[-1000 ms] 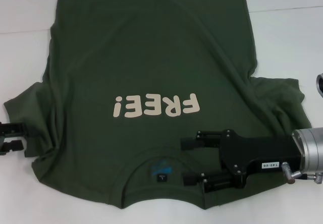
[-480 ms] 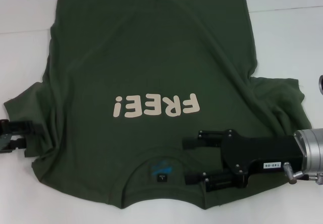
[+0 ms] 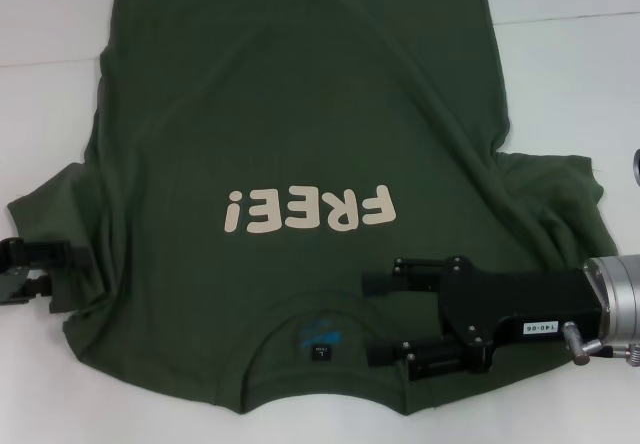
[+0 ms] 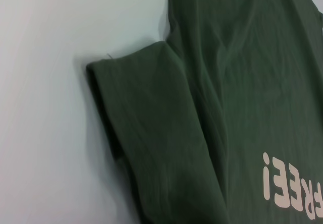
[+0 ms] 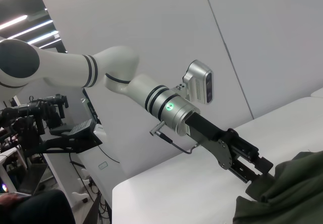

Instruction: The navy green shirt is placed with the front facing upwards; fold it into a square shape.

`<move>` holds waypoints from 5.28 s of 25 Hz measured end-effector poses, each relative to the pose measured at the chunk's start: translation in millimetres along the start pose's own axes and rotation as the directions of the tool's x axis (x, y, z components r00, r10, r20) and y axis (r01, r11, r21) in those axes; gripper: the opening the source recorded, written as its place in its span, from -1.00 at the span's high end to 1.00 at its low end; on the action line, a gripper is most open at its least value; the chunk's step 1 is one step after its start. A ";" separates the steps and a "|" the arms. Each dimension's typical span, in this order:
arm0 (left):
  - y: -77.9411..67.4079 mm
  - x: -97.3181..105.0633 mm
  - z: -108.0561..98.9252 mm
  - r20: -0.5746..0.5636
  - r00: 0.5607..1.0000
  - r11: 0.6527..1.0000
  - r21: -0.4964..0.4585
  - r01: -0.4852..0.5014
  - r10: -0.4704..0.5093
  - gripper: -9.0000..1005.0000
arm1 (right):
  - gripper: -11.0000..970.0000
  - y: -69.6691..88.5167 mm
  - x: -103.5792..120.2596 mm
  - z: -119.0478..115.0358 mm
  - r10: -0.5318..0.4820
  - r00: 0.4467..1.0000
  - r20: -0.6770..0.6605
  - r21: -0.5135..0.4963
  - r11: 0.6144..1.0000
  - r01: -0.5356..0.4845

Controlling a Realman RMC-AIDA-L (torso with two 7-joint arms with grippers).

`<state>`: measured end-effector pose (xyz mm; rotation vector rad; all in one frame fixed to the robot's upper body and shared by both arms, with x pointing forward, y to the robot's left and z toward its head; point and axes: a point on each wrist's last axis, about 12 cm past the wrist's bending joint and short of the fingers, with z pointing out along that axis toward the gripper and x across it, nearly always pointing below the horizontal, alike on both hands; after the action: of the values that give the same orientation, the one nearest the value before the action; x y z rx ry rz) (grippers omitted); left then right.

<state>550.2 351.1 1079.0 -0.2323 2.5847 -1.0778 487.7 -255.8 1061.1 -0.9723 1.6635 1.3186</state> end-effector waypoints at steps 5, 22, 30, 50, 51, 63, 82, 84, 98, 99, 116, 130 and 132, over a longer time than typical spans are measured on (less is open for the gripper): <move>-0.3 0.7 1.2 -0.006 1.000 1.000 0.001 0.001 -0.001 -0.38 | -0.82 0.0 -0.1 -0.1 0.000 1.000 0.001 0.000 1.000 0.000; -4.7 -1.6 8.7 -0.056 0.998 0.999 -0.032 -0.003 0.001 -0.07 | -0.81 -0.5 -0.1 -2.2 0.001 1.000 0.010 0.012 1.000 -0.001; -4.7 -5.4 3.1 -0.036 0.999 0.999 -0.030 -0.023 0.022 0.53 | -0.81 -0.7 -0.7 -3.2 0.001 1.000 0.020 0.018 1.000 -0.002; -7.6 -6.4 -6.0 -0.034 0.999 0.999 0.023 -0.022 0.023 0.92 | -0.82 -2.1 -2.6 -3.0 -0.004 1.000 0.018 0.019 1.000 0.004; -9.1 -6.5 -6.9 -0.033 0.999 0.999 0.038 -0.025 0.026 0.92 | -0.82 -2.2 -2.5 -3.0 -0.004 1.000 0.018 0.020 1.000 0.003; -19.2 -7.5 -9.6 -0.023 0.998 0.991 0.129 -0.046 0.050 0.91 | -0.82 -1.8 -1.1 -3.6 -0.001 1.000 0.018 0.025 1.000 0.001; -22.4 -9.2 -9.0 -0.017 0.999 0.988 0.147 -0.042 0.045 0.91 | -0.82 -0.8 1.9 -1.0 0.001 1.000 0.021 0.031 1.000 -0.002; -22.7 -9.5 -8.7 -0.012 0.999 0.988 0.151 -0.040 0.043 0.91 | -0.82 -1.0 1.5 -0.8 0.000 1.000 0.021 0.031 1.000 -0.001; -39.8 -16.3 6.8 0.013 0.999 0.977 0.207 -0.053 0.052 0.91 | -0.82 -3.7 -2.2 0.4 -0.007 1.000 0.027 0.036 0.999 0.006; -41.1 -16.5 8.2 0.011 0.998 0.976 0.209 -0.055 0.054 0.91 | -0.82 -3.9 -2.5 0.3 -0.007 1.000 0.028 0.037 0.999 0.006; -65.9 -20.4 33.7 0.023 0.997 0.962 0.263 -0.074 0.071 0.90 | -0.82 -5.5 -4.6 0.5 -0.008 0.999 0.034 0.043 0.999 0.006; -75.1 -11.6 63.7 -0.025 0.996 0.968 0.238 -0.075 0.084 0.90 | -0.82 -5.8 -5.0 0.6 -0.009 0.999 0.035 0.044 0.999 0.007; -75.5 -10.6 68.2 -0.019 0.997 0.971 0.227 -0.075 0.081 0.90 | -0.82 -5.8 -5.0 0.8 -0.009 0.999 0.035 0.044 0.999 0.007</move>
<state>586.5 256.1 1090.4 -0.0603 2.4444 -1.3415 495.1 -255.5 1063.4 -0.9237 1.6534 1.2820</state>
